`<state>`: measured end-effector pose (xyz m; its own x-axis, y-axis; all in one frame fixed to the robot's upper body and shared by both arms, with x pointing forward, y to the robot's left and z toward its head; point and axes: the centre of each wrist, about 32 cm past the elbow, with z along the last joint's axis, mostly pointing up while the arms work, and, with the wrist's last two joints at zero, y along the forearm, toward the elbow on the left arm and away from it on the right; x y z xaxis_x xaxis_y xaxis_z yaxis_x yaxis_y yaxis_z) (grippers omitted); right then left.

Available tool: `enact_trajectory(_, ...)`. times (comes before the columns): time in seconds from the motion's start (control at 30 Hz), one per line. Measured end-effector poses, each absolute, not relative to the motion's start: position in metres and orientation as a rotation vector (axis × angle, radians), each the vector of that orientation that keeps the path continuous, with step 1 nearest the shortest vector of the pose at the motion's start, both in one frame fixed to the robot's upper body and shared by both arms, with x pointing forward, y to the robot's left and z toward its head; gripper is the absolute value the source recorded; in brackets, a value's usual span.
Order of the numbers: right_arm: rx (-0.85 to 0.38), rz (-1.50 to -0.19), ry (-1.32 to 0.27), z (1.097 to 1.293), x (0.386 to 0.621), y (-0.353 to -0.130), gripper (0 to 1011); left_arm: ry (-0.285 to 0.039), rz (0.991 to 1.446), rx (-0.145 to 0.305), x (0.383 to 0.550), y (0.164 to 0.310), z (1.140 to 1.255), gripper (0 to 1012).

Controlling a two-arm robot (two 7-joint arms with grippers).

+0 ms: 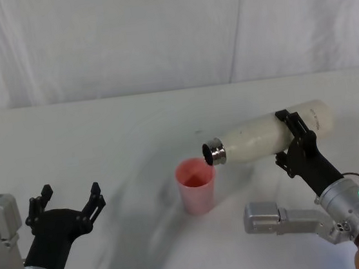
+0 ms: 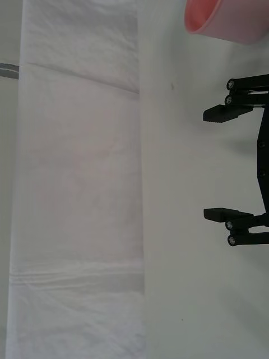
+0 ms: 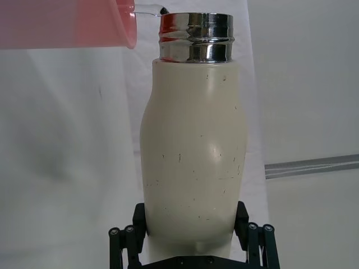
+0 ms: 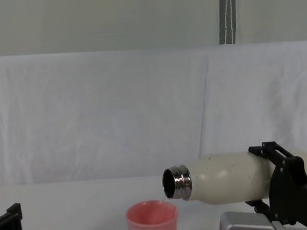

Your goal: Grasp the thermos with one hand and pour water into the cup lid.

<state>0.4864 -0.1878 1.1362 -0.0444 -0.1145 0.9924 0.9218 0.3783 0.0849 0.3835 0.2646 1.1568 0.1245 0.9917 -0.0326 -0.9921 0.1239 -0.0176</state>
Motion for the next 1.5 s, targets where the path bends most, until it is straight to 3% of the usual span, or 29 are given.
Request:
enact_trajectory(0.87,-0.814,-1.003,-1.334,1.1369,0.4877,-0.1848,955,0.014,1.446,-0.038,0.3835,0.2646,1.1568,1001)
enact_trajectory(1.5,-0.756,-1.059,-1.225,1.1438,0.4815,-0.1892,955,0.014,1.446,-0.038,0.3835,0.2645,1.1568,1001)
